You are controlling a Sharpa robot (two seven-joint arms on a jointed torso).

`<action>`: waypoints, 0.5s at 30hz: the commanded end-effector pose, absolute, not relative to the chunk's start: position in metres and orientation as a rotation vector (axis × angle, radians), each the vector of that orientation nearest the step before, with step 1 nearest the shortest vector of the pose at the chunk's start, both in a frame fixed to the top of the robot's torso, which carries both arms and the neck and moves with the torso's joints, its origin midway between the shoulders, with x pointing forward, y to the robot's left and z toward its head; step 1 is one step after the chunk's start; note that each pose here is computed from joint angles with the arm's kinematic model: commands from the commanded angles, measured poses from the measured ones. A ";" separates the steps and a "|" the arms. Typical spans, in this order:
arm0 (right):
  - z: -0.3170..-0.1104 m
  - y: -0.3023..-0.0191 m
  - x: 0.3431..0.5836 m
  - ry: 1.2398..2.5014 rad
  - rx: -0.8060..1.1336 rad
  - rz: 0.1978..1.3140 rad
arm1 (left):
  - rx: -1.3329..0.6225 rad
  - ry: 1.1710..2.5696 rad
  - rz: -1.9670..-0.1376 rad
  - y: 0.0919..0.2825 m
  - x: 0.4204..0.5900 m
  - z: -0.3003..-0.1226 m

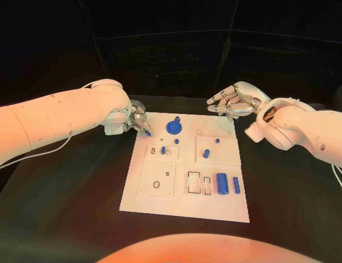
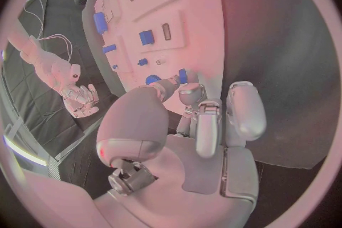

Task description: Assemble the parts on the task board

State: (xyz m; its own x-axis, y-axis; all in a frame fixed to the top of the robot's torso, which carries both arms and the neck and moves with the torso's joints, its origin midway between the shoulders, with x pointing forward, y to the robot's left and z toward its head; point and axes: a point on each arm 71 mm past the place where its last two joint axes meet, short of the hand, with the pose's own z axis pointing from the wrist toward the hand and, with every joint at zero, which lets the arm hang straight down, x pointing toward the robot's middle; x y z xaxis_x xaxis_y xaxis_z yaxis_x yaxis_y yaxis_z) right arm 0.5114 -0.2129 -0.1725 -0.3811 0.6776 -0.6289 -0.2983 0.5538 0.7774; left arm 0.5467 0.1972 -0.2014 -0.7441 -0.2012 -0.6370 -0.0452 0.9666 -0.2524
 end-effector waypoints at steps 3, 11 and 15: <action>-0.172 -0.212 0.512 1.660 0.316 1.082 | -0.230 2.318 -0.356 0.193 0.540 -0.195; -0.172 -0.212 0.512 1.662 0.315 1.082 | -0.195 2.261 -0.400 0.189 0.519 -0.191; -0.172 -0.212 0.513 1.663 0.315 1.082 | -0.176 2.247 -0.394 0.191 0.511 -0.195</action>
State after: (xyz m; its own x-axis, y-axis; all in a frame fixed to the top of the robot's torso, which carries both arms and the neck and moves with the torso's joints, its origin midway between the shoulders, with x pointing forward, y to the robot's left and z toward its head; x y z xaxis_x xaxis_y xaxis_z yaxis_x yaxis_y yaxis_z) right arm 0.5129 -0.2134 -0.1733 -0.3819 0.6764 -0.6298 -0.2955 0.5563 0.7766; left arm 0.5095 0.1916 -0.1982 -0.6951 -0.2424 -0.6768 -0.0065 0.9435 -0.3313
